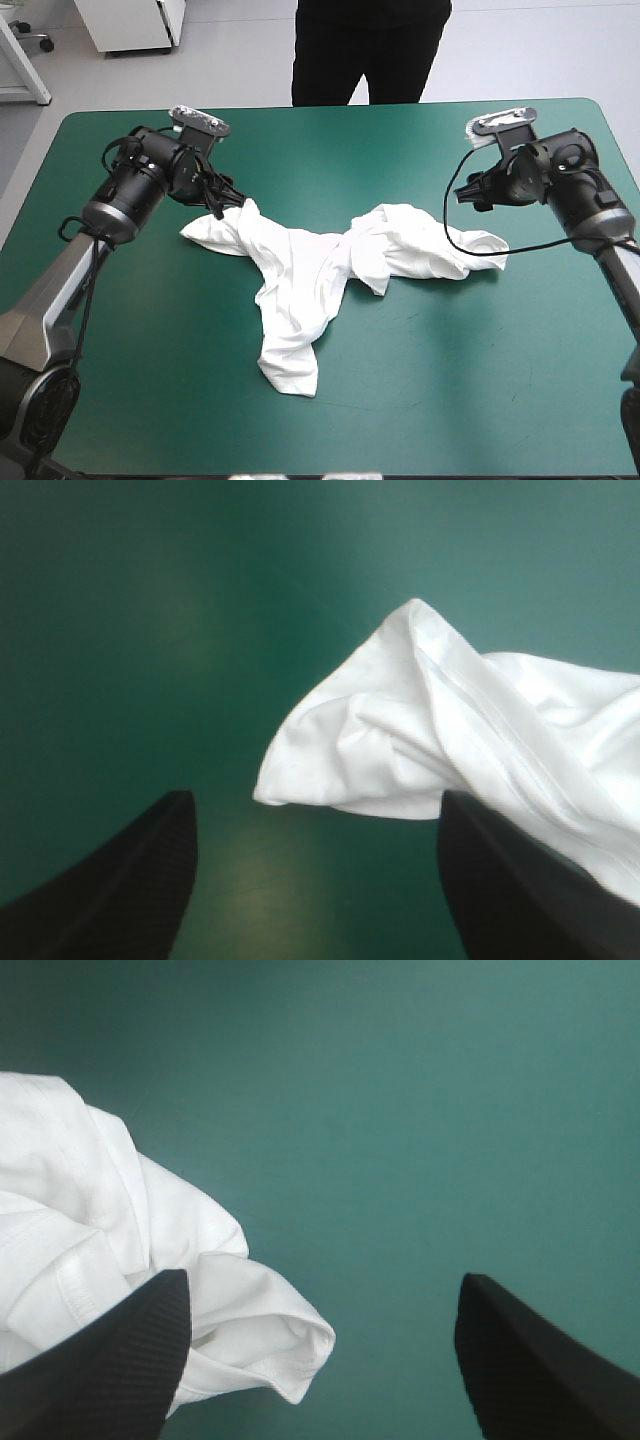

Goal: Fold the cloth

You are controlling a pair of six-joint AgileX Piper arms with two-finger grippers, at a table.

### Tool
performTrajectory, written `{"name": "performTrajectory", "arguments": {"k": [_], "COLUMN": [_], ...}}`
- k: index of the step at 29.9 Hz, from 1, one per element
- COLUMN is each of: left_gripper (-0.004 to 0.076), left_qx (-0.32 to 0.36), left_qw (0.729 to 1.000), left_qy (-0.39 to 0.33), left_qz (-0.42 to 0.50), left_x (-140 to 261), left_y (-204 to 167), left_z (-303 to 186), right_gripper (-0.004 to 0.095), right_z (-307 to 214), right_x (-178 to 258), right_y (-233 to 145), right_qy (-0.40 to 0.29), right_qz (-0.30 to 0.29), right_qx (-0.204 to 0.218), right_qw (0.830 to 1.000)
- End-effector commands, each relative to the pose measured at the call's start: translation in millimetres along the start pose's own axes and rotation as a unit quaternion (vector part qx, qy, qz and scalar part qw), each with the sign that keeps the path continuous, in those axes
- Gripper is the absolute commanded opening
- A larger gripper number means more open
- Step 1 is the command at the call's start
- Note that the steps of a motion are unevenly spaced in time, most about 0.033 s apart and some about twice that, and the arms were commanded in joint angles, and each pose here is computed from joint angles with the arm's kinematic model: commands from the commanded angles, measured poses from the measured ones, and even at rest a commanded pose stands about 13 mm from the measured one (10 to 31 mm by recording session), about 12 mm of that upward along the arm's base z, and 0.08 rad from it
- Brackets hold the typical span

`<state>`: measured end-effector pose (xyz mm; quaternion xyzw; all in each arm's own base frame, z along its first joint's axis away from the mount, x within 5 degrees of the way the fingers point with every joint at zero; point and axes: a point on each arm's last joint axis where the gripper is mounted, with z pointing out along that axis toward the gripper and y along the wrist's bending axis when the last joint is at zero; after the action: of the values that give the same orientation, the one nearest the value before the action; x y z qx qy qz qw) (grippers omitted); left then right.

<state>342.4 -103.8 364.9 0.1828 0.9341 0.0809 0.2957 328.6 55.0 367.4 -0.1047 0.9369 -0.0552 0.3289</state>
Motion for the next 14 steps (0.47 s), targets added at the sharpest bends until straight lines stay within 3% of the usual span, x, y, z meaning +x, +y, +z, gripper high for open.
{"name": "performTrajectory", "arguments": {"k": [1,7,14], "left_gripper": [0.0532,0.0532,0.0532], "left_qx": [-0.013,0.034,0.085], "left_qw": [0.997,0.996,0.995], "left_qy": [-0.067,-0.081,-0.057], "left_qz": [-0.018,-0.011,0.011], "left_x": [-1,35,78], "left_y": [17,7,-19], "left_z": [-67,-130,-148], "right_gripper": [0.0694,0.0692,0.0692], "right_z": [-60,-109,-146], "right_x": [-5,15,43], "right_y": [-13,-19,-21], "right_qy": [-0.079,-0.100,-0.126], "right_qz": [0.007,0.020,0.035], "right_qx": [0.018,0.018,0.001], "right_qw": [0.997,0.995,0.991]}}
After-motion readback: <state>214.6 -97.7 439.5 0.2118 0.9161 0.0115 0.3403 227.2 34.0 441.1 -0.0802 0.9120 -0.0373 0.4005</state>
